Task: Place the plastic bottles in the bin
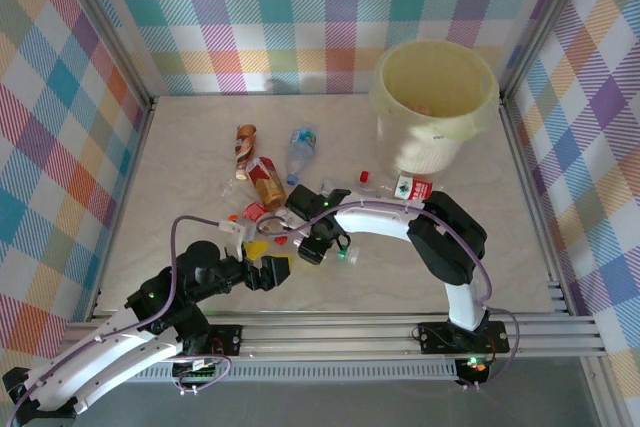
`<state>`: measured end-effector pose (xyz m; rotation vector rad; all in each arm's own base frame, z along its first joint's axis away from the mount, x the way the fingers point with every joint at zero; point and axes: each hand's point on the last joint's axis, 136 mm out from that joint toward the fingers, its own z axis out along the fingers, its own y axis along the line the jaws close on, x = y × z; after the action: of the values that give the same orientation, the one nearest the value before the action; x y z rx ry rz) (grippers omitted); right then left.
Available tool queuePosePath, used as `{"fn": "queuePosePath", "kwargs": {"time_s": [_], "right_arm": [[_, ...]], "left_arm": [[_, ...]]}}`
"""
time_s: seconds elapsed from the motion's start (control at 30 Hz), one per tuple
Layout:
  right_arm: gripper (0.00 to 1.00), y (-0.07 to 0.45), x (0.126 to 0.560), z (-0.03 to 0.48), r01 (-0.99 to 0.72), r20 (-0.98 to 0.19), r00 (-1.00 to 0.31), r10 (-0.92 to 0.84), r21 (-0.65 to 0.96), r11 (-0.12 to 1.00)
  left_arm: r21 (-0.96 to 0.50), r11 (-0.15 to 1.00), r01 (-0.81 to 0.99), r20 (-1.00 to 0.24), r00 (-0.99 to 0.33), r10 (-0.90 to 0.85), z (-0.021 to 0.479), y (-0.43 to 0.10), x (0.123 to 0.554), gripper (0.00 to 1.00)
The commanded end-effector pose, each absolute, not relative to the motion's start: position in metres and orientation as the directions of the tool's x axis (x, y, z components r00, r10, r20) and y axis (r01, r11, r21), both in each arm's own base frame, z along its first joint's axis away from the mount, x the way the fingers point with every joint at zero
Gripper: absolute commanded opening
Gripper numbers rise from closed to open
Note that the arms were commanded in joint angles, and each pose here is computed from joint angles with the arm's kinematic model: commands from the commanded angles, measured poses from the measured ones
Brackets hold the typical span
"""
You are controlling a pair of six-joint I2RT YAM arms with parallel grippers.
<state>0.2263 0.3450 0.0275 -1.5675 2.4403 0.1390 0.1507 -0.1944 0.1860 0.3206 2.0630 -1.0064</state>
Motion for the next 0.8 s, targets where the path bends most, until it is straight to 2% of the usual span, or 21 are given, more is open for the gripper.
{"fn": "queuePosePath", "kwargs": {"time_s": [0.0, 0.37, 0.77], "right_arm": [[0.62, 0.351, 0.223, 0.041, -0.909, -0.278, -0.395, -0.875, -0.021, 0.417], [0.59, 0.351, 0.236, 0.107, -0.809, -0.446, -0.576, -0.685, 0.195, 0.554], [0.59, 0.340, 0.263, 0.218, -0.749, -0.636, -0.615, -0.466, 0.286, 0.597]], "left_arm": [[-0.542, 0.649, 0.534, -0.771, -0.623, -0.131, 0.190, -0.193, 0.154, 1.00], [-0.559, 0.547, 0.623, -0.817, -0.525, -0.237, 0.233, -0.206, 0.159, 1.00], [-0.516, 0.492, 0.701, -0.855, -0.450, -0.256, 0.282, -0.235, 0.175, 1.00]]}}
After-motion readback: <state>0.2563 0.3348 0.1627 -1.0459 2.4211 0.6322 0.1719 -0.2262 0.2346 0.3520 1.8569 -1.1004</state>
